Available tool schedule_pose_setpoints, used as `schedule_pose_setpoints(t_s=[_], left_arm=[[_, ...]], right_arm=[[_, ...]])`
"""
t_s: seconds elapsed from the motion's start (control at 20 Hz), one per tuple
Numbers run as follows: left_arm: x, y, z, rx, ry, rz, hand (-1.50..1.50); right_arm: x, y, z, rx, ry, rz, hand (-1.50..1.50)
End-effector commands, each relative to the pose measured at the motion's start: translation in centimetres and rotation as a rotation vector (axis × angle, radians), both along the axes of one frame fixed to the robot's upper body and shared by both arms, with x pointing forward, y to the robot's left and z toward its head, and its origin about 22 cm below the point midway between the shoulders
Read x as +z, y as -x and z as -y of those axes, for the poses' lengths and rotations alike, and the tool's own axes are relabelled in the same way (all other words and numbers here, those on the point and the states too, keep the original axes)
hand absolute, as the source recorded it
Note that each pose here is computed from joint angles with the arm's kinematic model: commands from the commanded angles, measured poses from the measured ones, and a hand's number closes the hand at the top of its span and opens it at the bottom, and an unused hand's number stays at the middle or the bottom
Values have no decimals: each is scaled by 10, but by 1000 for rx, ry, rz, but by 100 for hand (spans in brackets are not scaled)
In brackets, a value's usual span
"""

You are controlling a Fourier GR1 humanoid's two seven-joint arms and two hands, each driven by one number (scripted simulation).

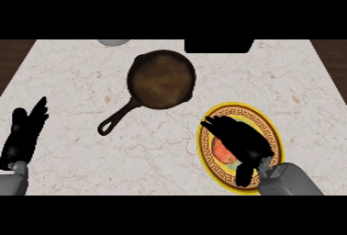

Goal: Pick the squash from the plate and place it in the pan

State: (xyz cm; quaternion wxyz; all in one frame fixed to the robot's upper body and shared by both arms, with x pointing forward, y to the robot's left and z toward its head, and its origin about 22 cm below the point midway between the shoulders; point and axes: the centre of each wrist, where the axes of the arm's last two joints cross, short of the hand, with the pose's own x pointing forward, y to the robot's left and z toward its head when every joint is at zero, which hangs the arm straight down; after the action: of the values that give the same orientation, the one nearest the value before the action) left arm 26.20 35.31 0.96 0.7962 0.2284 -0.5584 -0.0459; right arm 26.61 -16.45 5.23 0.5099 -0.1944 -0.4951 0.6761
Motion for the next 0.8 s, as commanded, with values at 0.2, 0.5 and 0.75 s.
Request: schedule_pose_setpoints(t_s=[0.2,0.5,0.75], left_arm=[[19,-13,-4,0,-20,4,0],[-11,4,6,-3,7,0,0],[7,-21,11,-1,-2,18,0]], right_arm=[[-15,2,14,-17,52,-35,-150],[-42,-23,20,-36,56,-28,-150],[-57,-9,-10,63,103,133,150]])
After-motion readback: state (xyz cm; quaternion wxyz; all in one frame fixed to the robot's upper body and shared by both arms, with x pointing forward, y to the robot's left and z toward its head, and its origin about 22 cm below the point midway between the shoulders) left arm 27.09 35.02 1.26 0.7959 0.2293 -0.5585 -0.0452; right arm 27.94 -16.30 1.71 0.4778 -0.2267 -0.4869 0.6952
